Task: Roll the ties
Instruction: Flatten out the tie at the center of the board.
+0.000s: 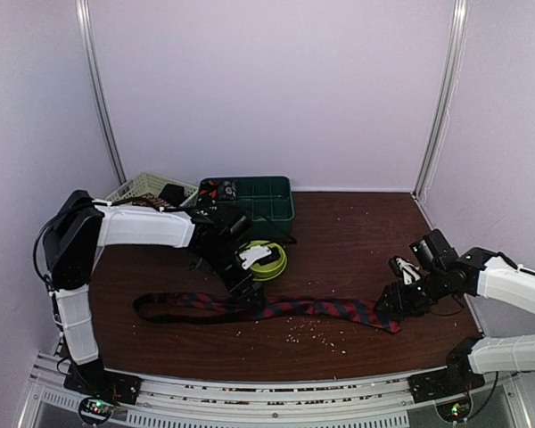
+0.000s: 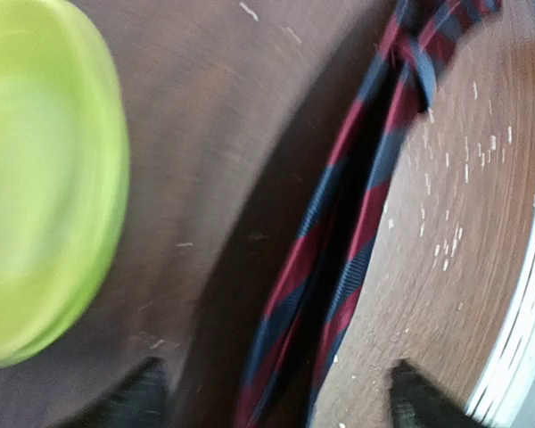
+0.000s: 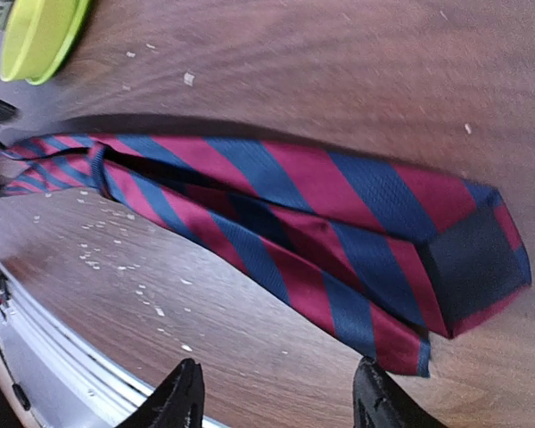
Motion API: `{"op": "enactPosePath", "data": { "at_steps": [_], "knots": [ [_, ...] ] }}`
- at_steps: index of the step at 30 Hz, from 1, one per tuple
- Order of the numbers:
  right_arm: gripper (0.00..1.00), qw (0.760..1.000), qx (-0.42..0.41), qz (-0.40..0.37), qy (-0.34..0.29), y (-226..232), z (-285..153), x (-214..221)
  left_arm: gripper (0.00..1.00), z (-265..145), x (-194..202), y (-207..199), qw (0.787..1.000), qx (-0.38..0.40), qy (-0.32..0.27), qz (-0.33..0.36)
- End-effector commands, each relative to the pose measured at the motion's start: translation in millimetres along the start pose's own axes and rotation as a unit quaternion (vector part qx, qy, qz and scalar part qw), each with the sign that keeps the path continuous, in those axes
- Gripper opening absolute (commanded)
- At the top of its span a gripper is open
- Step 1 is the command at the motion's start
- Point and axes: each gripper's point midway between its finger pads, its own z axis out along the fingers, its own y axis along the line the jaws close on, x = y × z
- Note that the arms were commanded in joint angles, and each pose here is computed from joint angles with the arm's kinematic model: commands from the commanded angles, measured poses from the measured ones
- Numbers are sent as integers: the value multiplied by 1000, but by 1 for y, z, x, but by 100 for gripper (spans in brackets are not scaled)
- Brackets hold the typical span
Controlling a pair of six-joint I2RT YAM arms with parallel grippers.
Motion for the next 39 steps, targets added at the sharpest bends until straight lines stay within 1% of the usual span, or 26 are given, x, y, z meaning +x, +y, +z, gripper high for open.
{"op": "enactPosePath", "data": {
  "at_steps": [1,4,7,10,12,15,17,20,21,24,26,28,29,30,35,38,39],
  "knots": [
    [58,996,67,52,-16,-24,3,12,98,-54,-39,17,989,-101,-103,13],
    [58,990,115,67,-39,-41,3,9,98,-85,-52,20,976,-146,-163,12],
    [56,985,142,81,-60,-52,1,5,98,-118,-59,24,957,-191,-217,6],
    [52,980,156,101,-70,-61,3,8,98,-153,-62,28,932,-237,-275,-11],
    [52,979,153,112,-75,-65,8,12,98,-173,-57,40,909,-285,-303,-37],
    [51,980,150,110,-74,-65,11,12,98,-195,-52,42,887,-308,-338,-63],
    [50,981,148,104,-71,-63,13,9,98,-204,-50,36,881,-302,-359,-61],
    [48,983,150,96,-49,-61,21,9,98,-223,-48,31,868,-311,-383,-62],
    [47,984,146,94,-39,-59,25,10,98,-230,-46,31,863,-318,-387,-64],
    [38,986,139,90,-20,-56,36,12,98,-245,-40,31,853,-337,-393,-66],
    [26,986,141,88,-11,-56,37,13,98,-253,-35,32,847,-349,-395,-68],
    [10,986,142,84,-10,-54,34,12,98,-255,-31,31,847,-354,-391,-67],
    [4,987,141,82,-13,-52,30,10,98,-255,-30,32,848,-356,-387,-67],
    [0,987,139,77,-18,-50,24,7,98,-253,-28,32,850,-356,-383,-67],
    [0,991,120,36,-52,-26,-6,-18,98,-234,-24,34,869,-345,-349,-60],
    [0,991,124,4,-49,-18,-12,-30,98,-221,-21,36,881,-339,-323,-61],
    [0,991,129,-5,-37,-18,-7,-31,98,-218,-19,37,885,-339,-315,-61]
  ]
}}
